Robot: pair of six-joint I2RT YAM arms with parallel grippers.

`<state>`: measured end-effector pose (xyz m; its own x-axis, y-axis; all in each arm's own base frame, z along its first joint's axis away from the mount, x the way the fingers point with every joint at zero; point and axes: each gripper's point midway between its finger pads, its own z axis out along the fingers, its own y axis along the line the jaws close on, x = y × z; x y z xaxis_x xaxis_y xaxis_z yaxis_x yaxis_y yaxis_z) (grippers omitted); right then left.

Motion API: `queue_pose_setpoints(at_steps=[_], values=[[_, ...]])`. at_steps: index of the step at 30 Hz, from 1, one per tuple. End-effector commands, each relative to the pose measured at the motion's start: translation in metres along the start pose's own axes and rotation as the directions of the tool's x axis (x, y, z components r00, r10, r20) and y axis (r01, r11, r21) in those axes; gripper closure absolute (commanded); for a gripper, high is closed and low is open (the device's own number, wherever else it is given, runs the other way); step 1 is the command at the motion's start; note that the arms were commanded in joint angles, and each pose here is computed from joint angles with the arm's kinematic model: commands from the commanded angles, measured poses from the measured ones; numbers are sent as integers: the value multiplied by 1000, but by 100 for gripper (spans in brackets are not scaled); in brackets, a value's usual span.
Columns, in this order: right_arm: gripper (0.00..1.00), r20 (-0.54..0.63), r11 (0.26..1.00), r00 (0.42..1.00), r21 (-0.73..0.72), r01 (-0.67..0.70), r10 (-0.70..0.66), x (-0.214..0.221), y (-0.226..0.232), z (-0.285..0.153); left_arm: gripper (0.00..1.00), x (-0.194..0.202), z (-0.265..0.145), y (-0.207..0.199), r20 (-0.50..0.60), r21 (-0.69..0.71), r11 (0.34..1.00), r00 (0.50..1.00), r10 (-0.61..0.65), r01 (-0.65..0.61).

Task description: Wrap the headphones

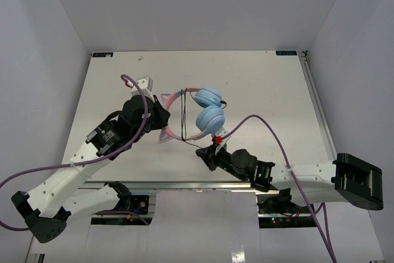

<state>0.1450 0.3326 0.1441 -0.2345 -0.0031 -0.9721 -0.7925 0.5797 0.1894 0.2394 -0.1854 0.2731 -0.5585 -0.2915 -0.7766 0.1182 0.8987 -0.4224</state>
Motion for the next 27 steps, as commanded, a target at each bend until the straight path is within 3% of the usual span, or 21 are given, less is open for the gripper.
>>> queue_pose_setpoints(at_steps=[1, 8, 14, 19, 23, 27], values=[[92, 106, 1000, 994, 15, -17, 15, -26, -5, -10, 100, -17, -18, -60, 27, 314, 946, 997, 70, -75], [92, 159, 1000, 987, -15, -20, 23, -41, -6, -31, 100, 5, -14, -80, -43, 438, 880, 974, 224, -183], [92, 190, 997, 980, -51, -50, 59, -52, -3, -47, 100, 6, -17, -91, -16, 507, 822, 951, 309, -259], [92, 193, 986, 978, -157, -50, 80, -50, 15, -49, 100, -7, -14, -86, -3, 440, 879, 978, 208, -185], [92, 189, 988, 980, -149, -27, 55, -47, 15, -41, 100, -12, -1, -76, -35, 335, 935, 990, 134, -115], [92, 183, 998, 983, -55, -16, 26, -40, -2, -35, 100, -4, 3, -78, -100, 322, 943, 987, 122, -84]])
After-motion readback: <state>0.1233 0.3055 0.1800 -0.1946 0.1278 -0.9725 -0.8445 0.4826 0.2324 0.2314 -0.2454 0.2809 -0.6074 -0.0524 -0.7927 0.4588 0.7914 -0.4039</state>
